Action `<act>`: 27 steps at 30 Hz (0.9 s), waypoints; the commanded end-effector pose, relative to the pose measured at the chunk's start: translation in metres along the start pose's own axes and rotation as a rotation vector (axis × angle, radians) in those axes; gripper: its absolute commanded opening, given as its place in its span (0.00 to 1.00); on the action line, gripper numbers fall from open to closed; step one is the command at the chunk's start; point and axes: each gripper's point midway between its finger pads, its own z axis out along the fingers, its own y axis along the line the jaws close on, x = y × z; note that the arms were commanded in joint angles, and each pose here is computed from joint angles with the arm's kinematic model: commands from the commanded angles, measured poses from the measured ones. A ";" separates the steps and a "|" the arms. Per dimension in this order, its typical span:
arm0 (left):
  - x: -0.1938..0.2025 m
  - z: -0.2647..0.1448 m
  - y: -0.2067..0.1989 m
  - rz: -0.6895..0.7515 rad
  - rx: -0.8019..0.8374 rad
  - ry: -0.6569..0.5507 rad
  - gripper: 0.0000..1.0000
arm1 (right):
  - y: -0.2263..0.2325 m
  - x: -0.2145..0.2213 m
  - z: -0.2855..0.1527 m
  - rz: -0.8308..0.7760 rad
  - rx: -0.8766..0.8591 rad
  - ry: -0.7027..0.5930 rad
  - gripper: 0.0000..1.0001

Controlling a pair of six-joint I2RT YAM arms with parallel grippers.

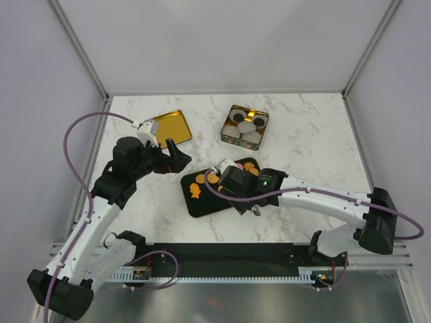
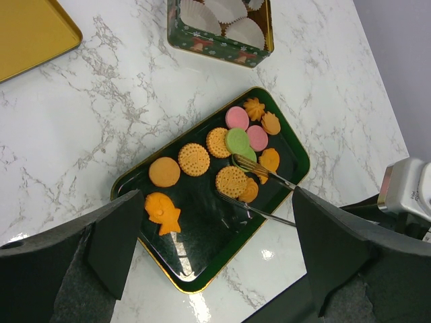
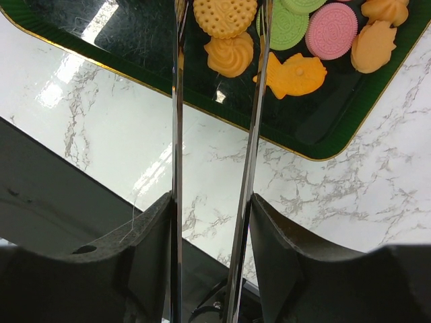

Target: Pack the cookies

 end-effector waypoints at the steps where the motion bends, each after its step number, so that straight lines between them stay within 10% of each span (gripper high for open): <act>1: -0.018 -0.004 -0.010 0.031 0.028 -0.047 0.99 | 0.001 -0.002 0.003 0.003 0.016 -0.012 0.54; 12: -0.018 -0.005 -0.010 0.031 0.025 -0.051 0.99 | -0.006 -0.020 -0.012 0.013 0.040 -0.070 0.33; 27: -0.020 -0.005 -0.010 0.031 0.025 -0.055 0.99 | -0.112 -0.117 -0.035 0.292 0.225 -0.318 0.33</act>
